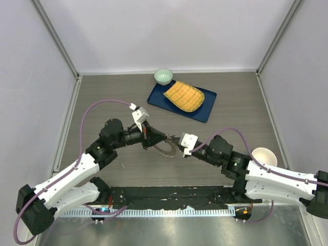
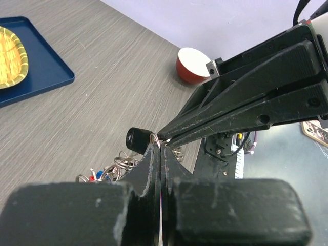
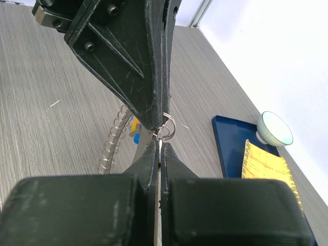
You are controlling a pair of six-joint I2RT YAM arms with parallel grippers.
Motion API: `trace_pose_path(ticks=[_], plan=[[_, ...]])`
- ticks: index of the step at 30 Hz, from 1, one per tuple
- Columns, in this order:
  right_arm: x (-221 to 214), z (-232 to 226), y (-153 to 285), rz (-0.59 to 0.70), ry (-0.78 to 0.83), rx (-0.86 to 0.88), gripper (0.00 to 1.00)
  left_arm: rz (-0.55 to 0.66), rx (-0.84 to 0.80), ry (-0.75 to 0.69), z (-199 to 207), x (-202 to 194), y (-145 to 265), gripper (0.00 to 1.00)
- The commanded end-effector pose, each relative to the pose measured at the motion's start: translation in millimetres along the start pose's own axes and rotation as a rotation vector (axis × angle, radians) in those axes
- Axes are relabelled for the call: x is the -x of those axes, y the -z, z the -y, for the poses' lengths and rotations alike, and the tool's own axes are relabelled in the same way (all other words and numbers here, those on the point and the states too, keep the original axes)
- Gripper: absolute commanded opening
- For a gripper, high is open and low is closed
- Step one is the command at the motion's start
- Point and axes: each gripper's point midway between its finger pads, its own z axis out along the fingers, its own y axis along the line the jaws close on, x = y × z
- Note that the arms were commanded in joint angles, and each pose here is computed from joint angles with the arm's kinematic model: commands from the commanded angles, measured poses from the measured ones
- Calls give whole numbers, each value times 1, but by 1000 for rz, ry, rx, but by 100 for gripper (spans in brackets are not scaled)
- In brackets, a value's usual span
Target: Remove the keys from the keyring
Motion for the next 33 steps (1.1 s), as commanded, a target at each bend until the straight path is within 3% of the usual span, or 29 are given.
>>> trace_pose_path(ticks=[1, 8, 16, 33], plan=[[9, 4, -4, 7, 44, -31, 1, 162, -61, -37, 21, 45, 4, 0], [10, 7, 0, 33, 49, -66, 1, 217, -97, -13, 33, 61, 9, 0], [15, 9, 4, 51, 53, -73, 1, 199, -81, -11, 28, 53, 9, 0], [-7, 0, -1, -53, 146, -76, 1, 272, -148, -11, 41, 69, 16, 0]])
